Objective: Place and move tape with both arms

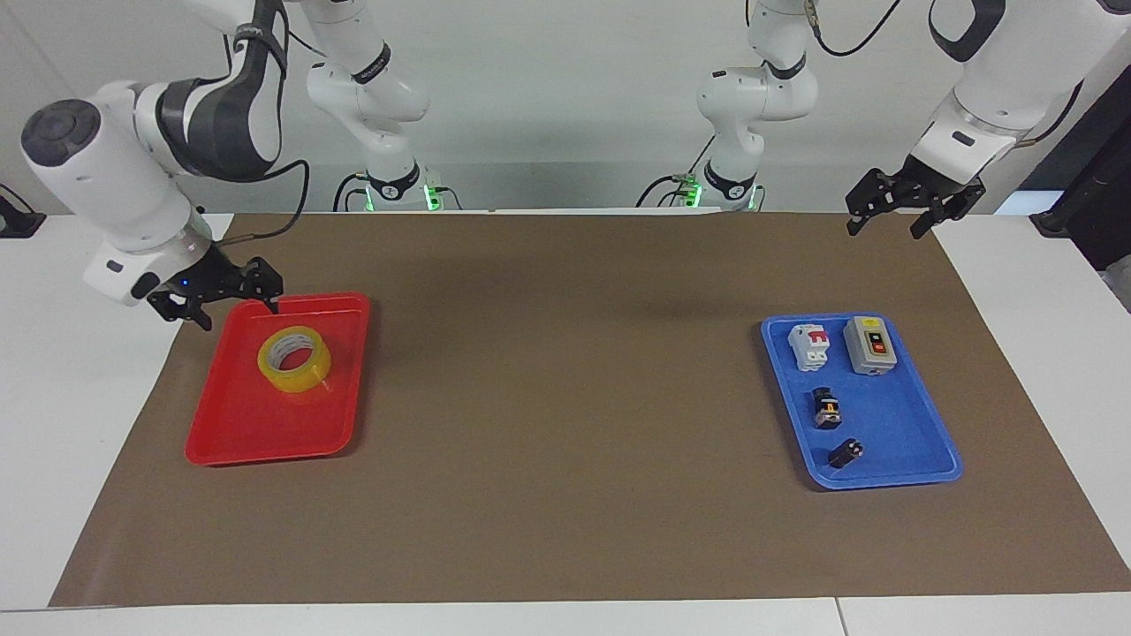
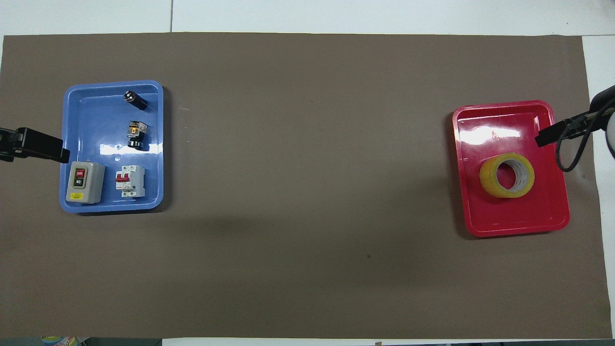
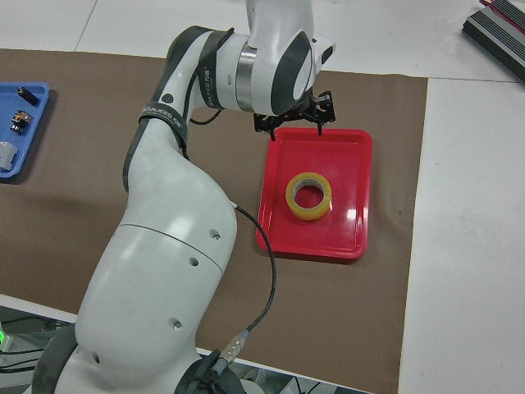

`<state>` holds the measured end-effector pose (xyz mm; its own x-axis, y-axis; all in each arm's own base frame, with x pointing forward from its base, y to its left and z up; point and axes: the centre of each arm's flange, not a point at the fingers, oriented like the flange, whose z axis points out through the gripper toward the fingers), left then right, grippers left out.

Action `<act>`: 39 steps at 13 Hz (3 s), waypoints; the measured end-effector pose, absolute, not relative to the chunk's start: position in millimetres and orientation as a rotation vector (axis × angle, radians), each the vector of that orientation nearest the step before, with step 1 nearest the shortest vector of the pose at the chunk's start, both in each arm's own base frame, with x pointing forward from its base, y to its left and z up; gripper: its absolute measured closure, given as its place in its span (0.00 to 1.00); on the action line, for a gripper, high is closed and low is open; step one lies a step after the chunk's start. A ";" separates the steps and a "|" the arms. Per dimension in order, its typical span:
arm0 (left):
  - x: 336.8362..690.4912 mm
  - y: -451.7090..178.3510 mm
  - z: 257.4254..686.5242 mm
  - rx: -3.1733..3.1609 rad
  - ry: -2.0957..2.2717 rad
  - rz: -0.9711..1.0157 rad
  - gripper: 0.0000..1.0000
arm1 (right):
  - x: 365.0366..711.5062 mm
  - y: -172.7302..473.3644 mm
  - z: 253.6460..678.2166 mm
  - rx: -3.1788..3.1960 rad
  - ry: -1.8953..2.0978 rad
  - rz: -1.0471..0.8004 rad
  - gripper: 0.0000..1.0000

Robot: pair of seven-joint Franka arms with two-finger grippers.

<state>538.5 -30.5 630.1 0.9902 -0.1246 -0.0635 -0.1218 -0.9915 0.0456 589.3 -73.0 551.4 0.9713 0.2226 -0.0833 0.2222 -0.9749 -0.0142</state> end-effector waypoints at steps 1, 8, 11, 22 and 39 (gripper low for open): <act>538.5 -30.5 630.1 3.092 -0.191 -0.103 0.00 | 583.9 -69.6 576.5 -3.118 -0.318 0.140 0.00; 538.5 -30.4 630.2 3.092 -0.191 -0.103 0.00 | 527.9 -46.3 619.5 -3.126 -0.205 0.244 0.00; 538.5 -30.4 630.2 3.092 -0.191 -0.103 0.00 | 528.0 -15.1 614.7 -3.133 -0.192 0.275 0.00; 538.5 -30.4 630.2 3.092 -0.191 -0.103 0.00 | 529.8 -38.9 629.0 -3.167 -0.128 0.228 0.00; 538.5 -30.3 630.2 3.092 -0.191 -0.103 0.00 | 533.0 -26.7 627.4 -3.174 -0.167 0.233 0.00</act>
